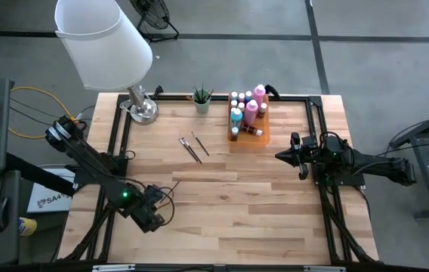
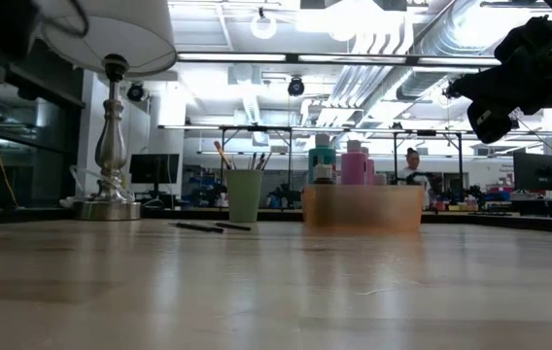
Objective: Pick & Place Paint Supplies
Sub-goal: Put the yellow paint brush into the green cup
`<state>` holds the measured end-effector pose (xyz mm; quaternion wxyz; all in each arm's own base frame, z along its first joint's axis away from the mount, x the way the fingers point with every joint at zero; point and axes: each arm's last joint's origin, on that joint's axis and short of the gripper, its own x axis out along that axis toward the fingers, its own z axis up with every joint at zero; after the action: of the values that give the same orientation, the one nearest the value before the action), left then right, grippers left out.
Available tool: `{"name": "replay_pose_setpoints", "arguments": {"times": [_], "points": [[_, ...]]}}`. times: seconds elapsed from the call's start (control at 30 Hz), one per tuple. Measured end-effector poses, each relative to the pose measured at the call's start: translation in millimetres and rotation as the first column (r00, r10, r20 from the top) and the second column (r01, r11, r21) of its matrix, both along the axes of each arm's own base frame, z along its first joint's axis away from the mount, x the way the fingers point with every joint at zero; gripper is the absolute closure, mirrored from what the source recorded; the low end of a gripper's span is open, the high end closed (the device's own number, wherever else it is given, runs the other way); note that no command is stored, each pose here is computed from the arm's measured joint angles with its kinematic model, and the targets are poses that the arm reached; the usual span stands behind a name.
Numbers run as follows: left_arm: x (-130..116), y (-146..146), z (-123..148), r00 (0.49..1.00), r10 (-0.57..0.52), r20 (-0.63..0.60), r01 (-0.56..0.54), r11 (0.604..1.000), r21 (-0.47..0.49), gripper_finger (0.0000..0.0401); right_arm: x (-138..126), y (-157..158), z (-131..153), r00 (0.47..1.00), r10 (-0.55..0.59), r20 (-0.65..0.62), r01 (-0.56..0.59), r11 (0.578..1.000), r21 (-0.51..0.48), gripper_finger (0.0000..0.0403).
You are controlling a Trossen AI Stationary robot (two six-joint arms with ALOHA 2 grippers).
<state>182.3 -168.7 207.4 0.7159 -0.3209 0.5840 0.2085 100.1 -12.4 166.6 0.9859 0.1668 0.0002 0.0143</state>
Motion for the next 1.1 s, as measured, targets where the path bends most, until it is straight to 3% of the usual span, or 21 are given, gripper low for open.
{"name": "replay_pose_setpoints", "arguments": {"times": [0.3, 0.6, 0.87, 1.1], "points": [[23, 18, 68, 0.993, 0.073, 0.09, -0.083, 0.99, 0.117, 0.0401, 0, 0, 0, 1.0, 0.0, 0.0, 0.0, 1.0, 0.0, 0.0401], [59, 81, 116, 0.975, 0.158, 0.157, -0.182, 0.971, 0.153, 0.0401, 0, 0, 0, 1.0, 0.0, 0.0, 0.0, 1.0, 0.0, 0.0401], [87, 163, 128, 0.917, 0.316, 0.243, -0.336, 0.941, 0.045, 0.0401, 0, 0, 0, 1.0, 0.0, 0.0, 0.0, 1.0, 0.0, 0.0401], [98, 218, 137, 0.828, 0.419, 0.374, -0.418, 0.904, -0.087, 0.0401, 0, 0, 0, 1.0, 0.0, 0.0, 0.0, 1.0, 0.0, 0.0401]]}}
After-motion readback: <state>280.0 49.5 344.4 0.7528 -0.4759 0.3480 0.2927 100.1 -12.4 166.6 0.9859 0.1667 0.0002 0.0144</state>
